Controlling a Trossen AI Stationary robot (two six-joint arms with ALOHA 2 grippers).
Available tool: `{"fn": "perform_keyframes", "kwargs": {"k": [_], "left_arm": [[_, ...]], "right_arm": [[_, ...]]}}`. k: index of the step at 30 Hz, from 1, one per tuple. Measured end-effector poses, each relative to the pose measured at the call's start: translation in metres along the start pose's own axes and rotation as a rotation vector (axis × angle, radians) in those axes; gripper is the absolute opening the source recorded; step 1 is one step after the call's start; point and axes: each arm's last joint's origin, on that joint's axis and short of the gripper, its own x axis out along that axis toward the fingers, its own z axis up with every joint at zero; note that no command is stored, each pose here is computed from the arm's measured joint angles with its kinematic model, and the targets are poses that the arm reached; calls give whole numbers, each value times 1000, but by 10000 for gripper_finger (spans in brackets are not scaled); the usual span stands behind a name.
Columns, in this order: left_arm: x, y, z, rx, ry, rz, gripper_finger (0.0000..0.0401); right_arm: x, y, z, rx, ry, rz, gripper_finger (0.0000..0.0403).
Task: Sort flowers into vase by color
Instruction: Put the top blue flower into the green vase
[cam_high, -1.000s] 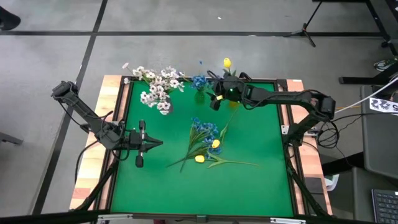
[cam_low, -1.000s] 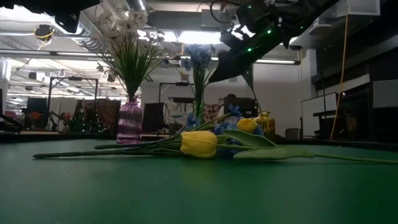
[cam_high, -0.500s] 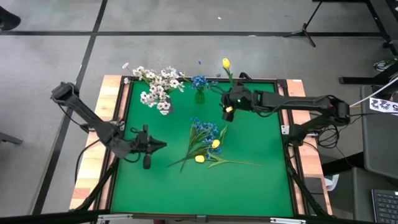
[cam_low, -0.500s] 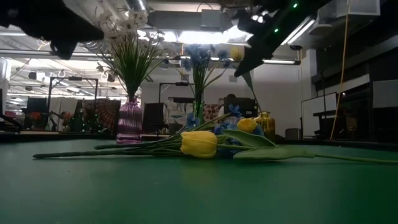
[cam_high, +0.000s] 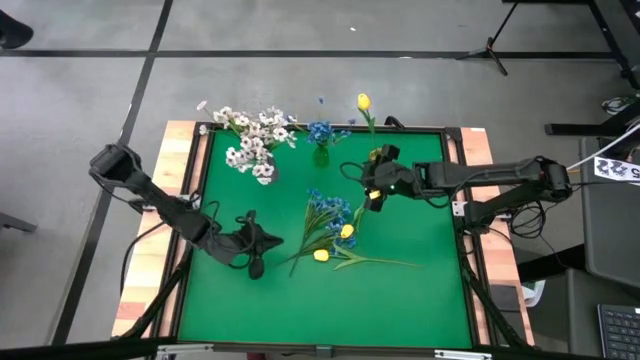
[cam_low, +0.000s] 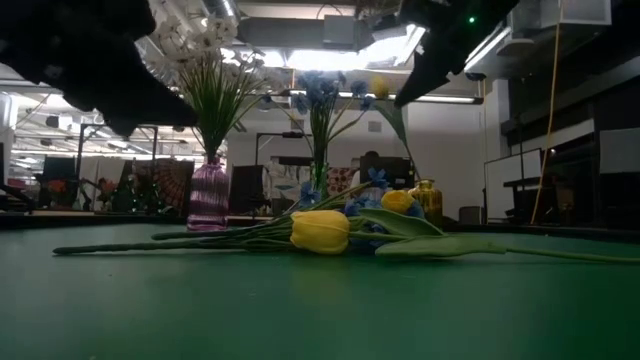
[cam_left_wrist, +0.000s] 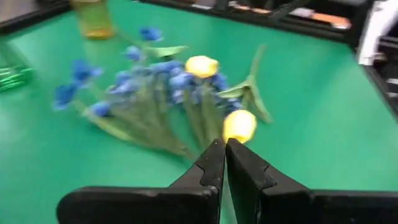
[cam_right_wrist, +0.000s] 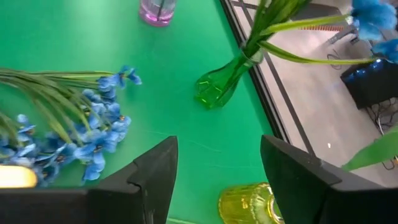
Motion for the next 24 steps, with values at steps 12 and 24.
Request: {"fn": "perform_keyframes", "kwargs": {"k": [12, 24], "left_arm": [[27, -5, -4, 76, 59, -39, 61], [52, 20, -9, -47, 122, 62, 166]], "right_arm": [[-4, 8, -2, 9, 15, 11, 230], [-4, 8, -4, 4, 31, 12, 230]]}}
